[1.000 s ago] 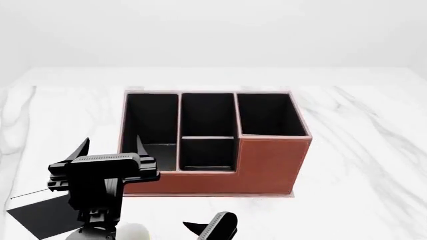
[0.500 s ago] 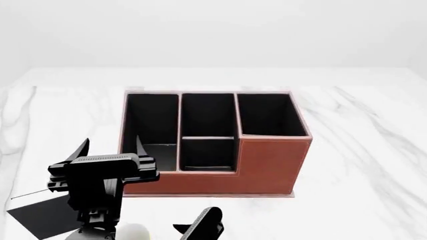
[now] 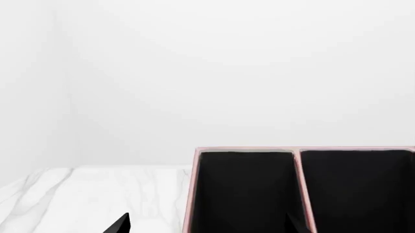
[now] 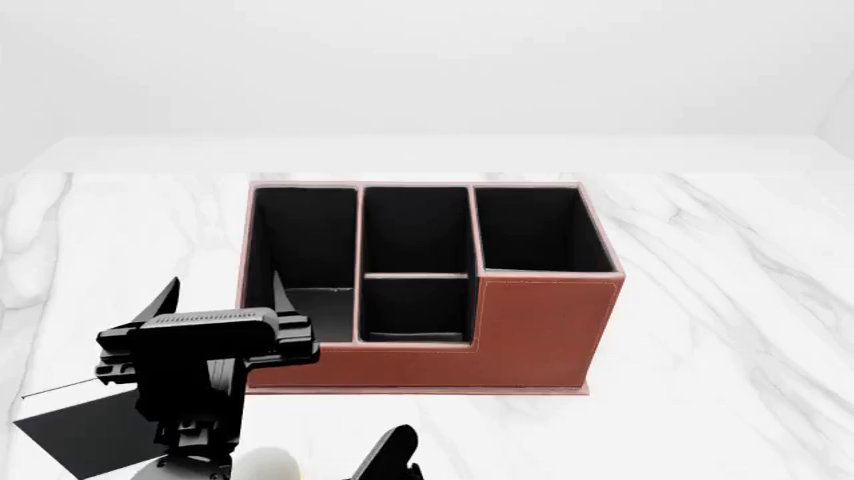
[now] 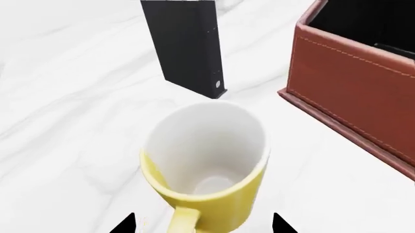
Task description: Pick up the yellow and white mug and place it to the right of the caddy.
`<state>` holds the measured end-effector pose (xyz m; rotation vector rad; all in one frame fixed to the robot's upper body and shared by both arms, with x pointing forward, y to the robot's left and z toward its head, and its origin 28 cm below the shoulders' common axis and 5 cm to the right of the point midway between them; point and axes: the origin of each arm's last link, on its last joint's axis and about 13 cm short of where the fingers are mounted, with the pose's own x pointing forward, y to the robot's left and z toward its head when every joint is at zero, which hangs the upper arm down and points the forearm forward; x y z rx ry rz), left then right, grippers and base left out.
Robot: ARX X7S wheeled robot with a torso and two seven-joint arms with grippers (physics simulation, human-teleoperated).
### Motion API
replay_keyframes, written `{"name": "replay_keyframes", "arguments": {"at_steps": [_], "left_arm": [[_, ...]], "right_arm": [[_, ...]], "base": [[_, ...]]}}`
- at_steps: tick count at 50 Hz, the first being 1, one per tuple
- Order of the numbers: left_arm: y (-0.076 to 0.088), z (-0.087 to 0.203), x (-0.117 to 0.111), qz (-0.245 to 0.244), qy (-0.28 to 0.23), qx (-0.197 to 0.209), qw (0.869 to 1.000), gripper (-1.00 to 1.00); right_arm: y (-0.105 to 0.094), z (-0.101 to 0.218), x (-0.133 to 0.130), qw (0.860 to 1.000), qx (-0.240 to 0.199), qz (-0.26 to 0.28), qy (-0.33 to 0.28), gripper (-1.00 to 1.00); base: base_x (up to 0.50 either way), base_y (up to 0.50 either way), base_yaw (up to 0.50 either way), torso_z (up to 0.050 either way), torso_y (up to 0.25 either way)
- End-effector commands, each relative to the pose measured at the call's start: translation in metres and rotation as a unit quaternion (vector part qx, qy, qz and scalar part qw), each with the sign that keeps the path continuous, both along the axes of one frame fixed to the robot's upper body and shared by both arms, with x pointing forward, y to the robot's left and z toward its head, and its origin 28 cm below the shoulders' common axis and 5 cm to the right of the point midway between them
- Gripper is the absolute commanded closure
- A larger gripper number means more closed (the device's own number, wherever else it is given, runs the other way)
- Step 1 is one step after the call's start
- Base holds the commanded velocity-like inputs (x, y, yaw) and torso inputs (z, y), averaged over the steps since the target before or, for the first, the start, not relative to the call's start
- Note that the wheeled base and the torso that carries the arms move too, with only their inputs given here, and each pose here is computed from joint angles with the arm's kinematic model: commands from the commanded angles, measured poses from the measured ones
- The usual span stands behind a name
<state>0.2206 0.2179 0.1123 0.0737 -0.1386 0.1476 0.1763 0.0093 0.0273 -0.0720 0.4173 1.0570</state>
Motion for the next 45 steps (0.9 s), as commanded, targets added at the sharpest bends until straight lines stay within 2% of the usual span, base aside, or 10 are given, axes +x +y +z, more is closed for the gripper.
{"name": "replay_keyframes", "arguments": {"at_steps": [1,14,34,35,45], "left_arm": [[0.0,0.0,0.0,-0.001,0.0,0.0,1.0,-1.0],[0.0,0.001,0.0,-0.003,-0.001,-0.002,1.0,-1.0],[-0.001,0.001,-0.001,-0.005,-0.003,-0.004,1.0,-1.0],[-0.001,0.001,-0.001,-0.004,-0.002,-0.004,1.0,-1.0],[0.0,0.0,-0.001,-0.005,-0.003,-0.004,1.0,-1.0]], "right_arm": [[0.002,-0.005,0.001,0.999,0.012,0.025,0.04,-1.0],[0.001,-0.015,0.009,0.994,0.025,0.033,0.097,-1.0],[0.001,-0.023,0.012,0.99,0.02,0.025,0.135,-1.0],[0.001,-0.024,0.012,0.99,0.02,0.024,0.135,1.0],[0.001,-0.025,0.012,0.991,0.017,0.021,0.133,1.0]], "base": [[0.0,0.0,0.0,0.0,0.0],[0.0,0.0,0.0,0.0,0.0],[0.0,0.0,0.0,0.0,0.0],[0.0,0.0,0.0,0.0,0.0],[0.0,0.0,0.0,0.0,0.0]]}}
